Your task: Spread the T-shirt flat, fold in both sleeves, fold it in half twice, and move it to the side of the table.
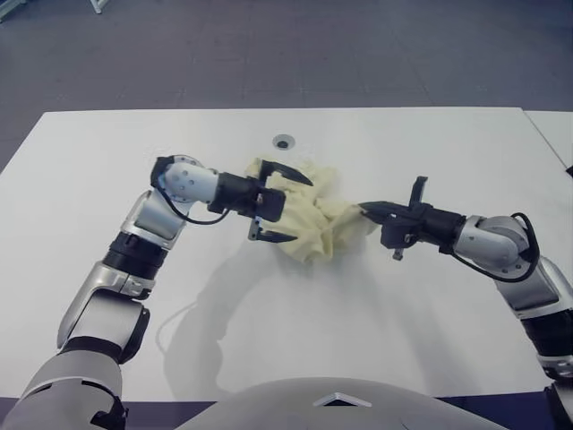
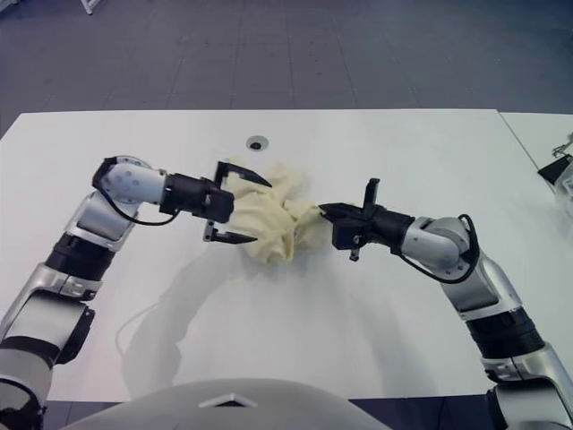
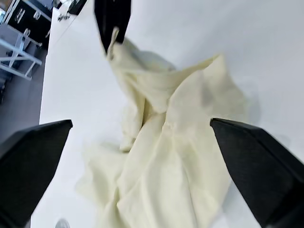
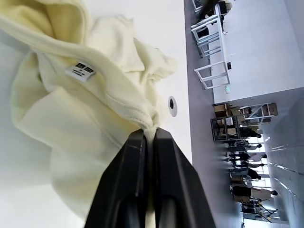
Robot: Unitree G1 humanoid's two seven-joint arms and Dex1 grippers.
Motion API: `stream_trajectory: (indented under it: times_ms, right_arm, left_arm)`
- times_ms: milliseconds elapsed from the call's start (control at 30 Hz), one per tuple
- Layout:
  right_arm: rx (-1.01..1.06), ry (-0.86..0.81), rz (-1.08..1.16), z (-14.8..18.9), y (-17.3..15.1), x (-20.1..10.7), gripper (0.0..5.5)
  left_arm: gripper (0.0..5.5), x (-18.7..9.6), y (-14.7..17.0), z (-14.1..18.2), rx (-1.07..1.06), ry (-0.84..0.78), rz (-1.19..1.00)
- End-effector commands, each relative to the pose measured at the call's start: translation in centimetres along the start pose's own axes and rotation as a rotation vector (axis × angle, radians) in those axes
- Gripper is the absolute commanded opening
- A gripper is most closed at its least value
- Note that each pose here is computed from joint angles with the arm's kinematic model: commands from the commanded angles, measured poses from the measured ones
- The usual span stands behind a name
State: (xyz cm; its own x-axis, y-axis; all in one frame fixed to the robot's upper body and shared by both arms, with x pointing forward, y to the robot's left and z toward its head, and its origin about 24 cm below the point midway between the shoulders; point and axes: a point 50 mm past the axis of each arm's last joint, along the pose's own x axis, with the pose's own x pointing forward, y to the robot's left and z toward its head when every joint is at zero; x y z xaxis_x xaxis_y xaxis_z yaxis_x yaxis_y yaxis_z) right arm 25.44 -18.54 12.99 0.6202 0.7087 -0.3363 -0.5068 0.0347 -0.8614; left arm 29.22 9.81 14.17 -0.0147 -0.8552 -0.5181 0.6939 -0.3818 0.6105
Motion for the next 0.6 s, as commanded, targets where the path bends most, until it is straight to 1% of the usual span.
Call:
stream_trajectory:
  times_ms: [33,167,433,600]
  right_arm:
    - [-0.042,0.008,-0.028,0.1,-0.9,0.4,0.01]
    - [-0.094,-0.014,-0.014,0.7,-0.8,0.9,0.01]
    - [-0.18,-0.031,0.044,1.2,0.5,1.0,0.01]
    - [-0.207,-0.039,0.035,1.4,0.5,1.2,0.0]
  left_arm:
    - [5.4,0.7,0.8,0.2,0.095,0.001,-0.137]
    - [5.4,1.4,1.0,-0.2,0.125,0.008,-0.217]
    - [5.4,0.8,1.8,-1.7,0.107,0.062,-0.287]
    - [4.62,1.9,1.7,-1.5,0.111,0.022,-0.345]
